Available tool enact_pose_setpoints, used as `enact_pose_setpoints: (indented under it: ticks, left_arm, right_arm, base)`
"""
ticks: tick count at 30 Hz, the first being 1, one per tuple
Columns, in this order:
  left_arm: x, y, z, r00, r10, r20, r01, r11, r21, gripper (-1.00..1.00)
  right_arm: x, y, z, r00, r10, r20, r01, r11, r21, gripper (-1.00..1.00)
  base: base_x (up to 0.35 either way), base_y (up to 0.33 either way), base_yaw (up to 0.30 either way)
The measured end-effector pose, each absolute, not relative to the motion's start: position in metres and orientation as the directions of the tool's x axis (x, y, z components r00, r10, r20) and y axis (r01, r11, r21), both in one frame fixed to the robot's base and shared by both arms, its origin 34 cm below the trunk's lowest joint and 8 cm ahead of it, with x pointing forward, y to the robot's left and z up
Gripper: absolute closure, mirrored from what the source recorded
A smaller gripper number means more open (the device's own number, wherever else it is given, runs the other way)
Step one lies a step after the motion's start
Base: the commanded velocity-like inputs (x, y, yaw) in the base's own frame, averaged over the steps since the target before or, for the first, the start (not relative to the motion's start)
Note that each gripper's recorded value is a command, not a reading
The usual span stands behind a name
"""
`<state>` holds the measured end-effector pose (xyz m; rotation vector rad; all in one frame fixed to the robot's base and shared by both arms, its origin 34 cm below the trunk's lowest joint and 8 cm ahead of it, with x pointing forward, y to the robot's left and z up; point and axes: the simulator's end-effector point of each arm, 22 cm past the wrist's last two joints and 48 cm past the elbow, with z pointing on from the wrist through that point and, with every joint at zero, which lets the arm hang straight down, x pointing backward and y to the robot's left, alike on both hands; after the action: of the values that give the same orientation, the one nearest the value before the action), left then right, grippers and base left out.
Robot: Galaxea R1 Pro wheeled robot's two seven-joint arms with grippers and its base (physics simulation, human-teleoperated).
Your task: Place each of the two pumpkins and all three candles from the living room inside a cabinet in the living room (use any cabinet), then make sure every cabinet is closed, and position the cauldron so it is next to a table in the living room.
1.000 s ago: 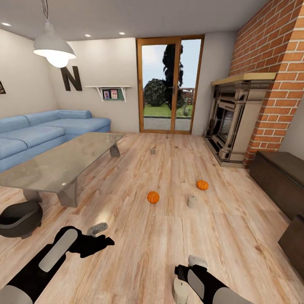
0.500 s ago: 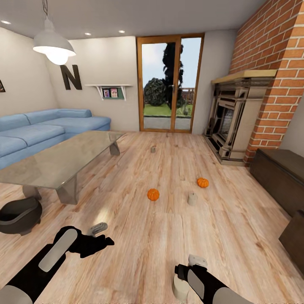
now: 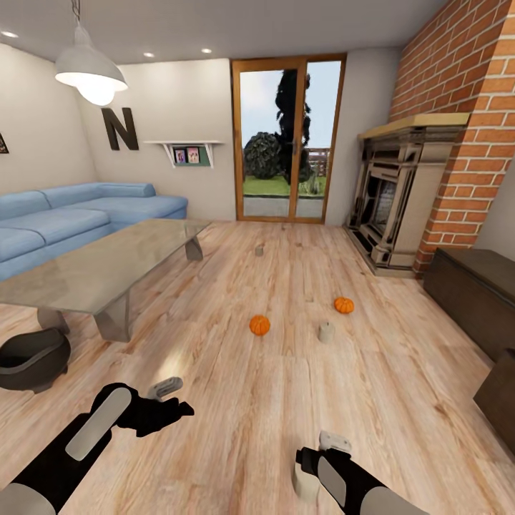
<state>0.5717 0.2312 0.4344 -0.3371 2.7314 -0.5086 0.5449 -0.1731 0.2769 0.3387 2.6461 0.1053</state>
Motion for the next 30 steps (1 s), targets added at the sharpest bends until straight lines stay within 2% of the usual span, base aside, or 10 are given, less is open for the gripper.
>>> enact_pose_setpoints:
  ticks: [30]
  left_arm:
    - [0.560, 0.230, 0.384, -0.933, -0.287, -0.215, -0.192, 0.906, -0.378, -1.00]
  right_arm:
    - [0.523, -0.174, 0.229, -0.888, 0.259, -0.381, 0.232, 0.966, 0.116, -1.00]
  base:
    - [0.000, 0.000, 0.000]
